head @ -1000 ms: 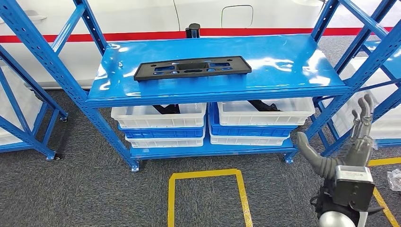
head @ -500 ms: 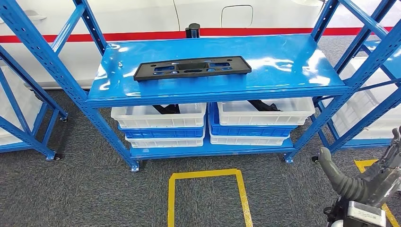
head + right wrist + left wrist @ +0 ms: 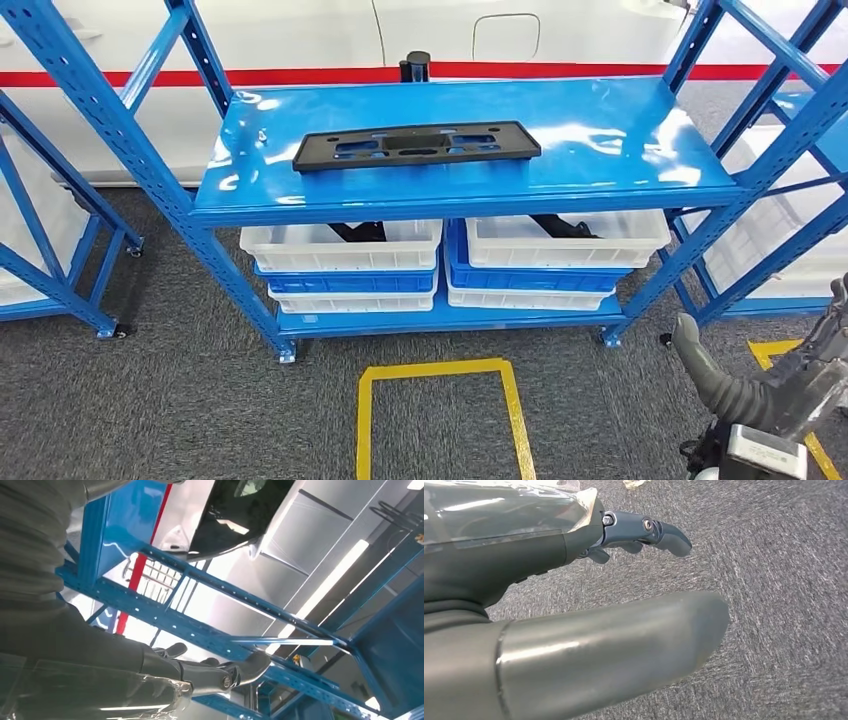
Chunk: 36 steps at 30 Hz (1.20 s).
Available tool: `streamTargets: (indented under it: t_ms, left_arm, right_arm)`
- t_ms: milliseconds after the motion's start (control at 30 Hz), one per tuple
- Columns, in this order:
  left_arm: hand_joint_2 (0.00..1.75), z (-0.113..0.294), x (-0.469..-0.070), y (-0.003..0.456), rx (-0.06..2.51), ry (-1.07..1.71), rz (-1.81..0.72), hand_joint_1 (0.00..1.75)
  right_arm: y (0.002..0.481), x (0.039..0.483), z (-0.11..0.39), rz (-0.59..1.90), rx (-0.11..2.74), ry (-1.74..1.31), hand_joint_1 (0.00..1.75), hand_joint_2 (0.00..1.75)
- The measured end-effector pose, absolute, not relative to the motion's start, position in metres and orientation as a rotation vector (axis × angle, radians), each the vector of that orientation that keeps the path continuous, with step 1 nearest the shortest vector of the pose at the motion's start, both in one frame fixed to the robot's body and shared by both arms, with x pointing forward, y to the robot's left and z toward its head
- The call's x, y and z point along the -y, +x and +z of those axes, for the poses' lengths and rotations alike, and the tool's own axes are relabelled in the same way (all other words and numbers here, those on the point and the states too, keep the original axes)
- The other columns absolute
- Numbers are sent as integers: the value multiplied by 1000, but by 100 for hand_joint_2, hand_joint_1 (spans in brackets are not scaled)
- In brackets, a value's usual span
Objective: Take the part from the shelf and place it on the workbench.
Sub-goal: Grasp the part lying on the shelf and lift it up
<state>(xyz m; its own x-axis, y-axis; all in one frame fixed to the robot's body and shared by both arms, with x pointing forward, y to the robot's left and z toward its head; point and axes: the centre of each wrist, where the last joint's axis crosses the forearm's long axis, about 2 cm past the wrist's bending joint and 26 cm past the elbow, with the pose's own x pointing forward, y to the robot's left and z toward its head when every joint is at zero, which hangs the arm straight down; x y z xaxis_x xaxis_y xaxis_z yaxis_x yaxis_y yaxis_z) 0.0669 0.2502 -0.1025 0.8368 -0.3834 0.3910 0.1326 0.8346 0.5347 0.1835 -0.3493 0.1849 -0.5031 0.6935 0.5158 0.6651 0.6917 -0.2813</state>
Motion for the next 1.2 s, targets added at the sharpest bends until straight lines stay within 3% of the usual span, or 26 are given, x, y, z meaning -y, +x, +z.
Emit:
streamTargets:
  t_ms: [1200]
  left_arm:
    - [0,-102,-244,64,484,520,-260,0]
  right_arm:
    - [197,353,184,58,2280,-1044,0,175]
